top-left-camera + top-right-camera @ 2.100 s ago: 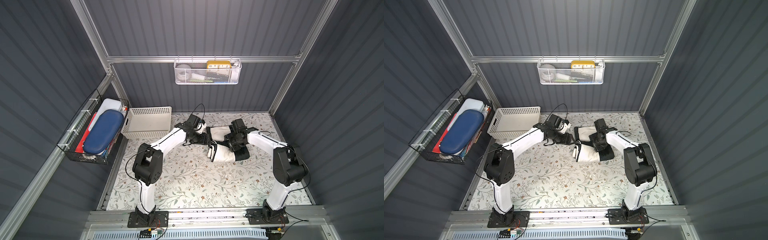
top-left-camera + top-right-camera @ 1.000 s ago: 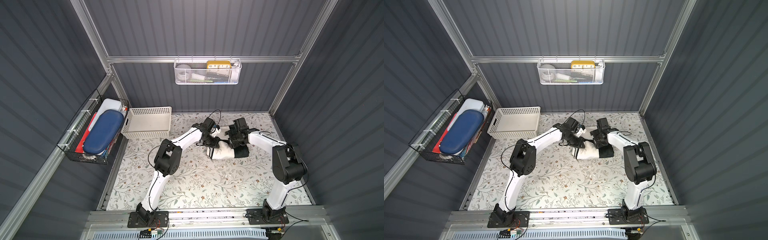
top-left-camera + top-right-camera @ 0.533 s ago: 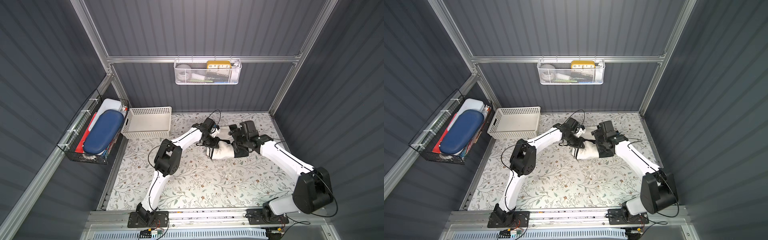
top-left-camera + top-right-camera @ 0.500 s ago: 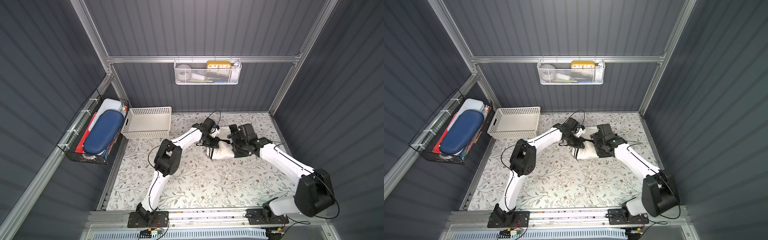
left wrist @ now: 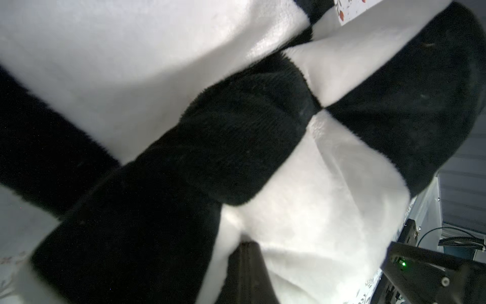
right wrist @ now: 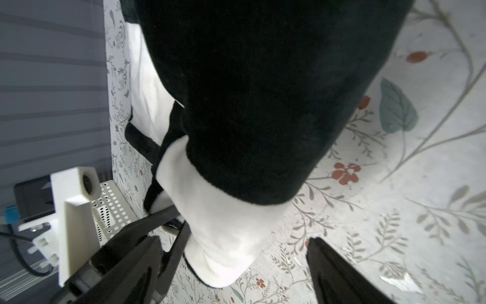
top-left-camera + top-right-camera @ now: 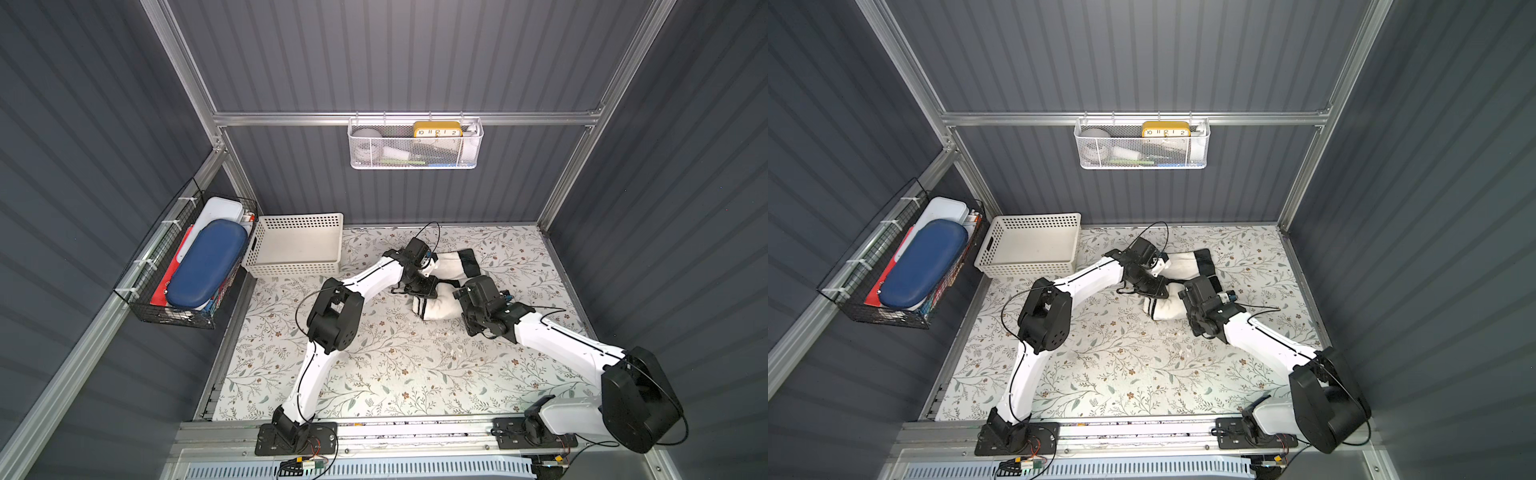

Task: Roll up the pillowcase
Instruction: Roll the pillowcase at the center of the board.

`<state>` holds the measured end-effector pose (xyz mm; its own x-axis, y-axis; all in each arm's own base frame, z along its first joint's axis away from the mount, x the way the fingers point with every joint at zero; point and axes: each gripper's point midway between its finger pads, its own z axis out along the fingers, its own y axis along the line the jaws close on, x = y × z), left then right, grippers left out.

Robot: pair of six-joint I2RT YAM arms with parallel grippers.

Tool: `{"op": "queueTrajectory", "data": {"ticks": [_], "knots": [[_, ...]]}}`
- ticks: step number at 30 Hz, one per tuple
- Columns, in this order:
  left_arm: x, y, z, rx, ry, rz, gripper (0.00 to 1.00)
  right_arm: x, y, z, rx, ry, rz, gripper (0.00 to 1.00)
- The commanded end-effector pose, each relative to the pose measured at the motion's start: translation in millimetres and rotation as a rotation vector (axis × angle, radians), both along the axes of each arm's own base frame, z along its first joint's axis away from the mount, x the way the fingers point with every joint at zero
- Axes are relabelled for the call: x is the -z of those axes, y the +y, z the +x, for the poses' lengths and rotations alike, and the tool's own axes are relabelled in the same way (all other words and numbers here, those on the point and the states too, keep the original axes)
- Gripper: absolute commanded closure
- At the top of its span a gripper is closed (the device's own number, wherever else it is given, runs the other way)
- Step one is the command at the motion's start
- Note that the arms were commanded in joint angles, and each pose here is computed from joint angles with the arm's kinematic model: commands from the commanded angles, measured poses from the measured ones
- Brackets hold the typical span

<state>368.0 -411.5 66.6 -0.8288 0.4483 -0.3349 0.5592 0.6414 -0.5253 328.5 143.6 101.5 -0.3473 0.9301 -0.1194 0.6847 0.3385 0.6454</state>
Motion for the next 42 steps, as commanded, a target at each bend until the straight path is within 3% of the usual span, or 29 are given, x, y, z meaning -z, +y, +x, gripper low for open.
{"op": "queueTrajectory", "data": {"ticks": [1,5,14,19,26,29,31,34,42], "knots": [[6,11,-5,-0.016,0.032,0.042,0.98,24,-3,5,0.031,0.034,-0.025,0.08],[4,11,-5,-0.016,0.030,0.041,0.98,40,7,6,0.008,0.095,-0.016,0.08],[5,10,-8,-0.009,0.041,0.030,0.99,42,-19,28,0.108,-0.033,-0.144,0.08],[1,9,-7,-0.004,0.041,0.018,0.99,65,-8,29,0.121,0.020,-0.069,0.16],[-7,15,-7,-0.006,0.043,-0.001,0.96,74,-15,25,0.157,-0.005,-0.048,0.55],[-16,20,-3,-0.014,0.035,-0.016,0.82,78,-15,9,0.133,0.097,-0.049,0.64],[-24,22,3,-0.024,0.019,-0.025,0.63,82,-11,-2,0.086,0.167,-0.035,0.73],[-36,21,11,-0.027,-0.021,-0.042,0.54,87,-3,-32,0.019,0.325,-0.007,0.93],[-39,20,6,-0.017,-0.023,-0.060,0.51,51,-25,-110,-0.060,0.469,-0.024,0.99]]}}
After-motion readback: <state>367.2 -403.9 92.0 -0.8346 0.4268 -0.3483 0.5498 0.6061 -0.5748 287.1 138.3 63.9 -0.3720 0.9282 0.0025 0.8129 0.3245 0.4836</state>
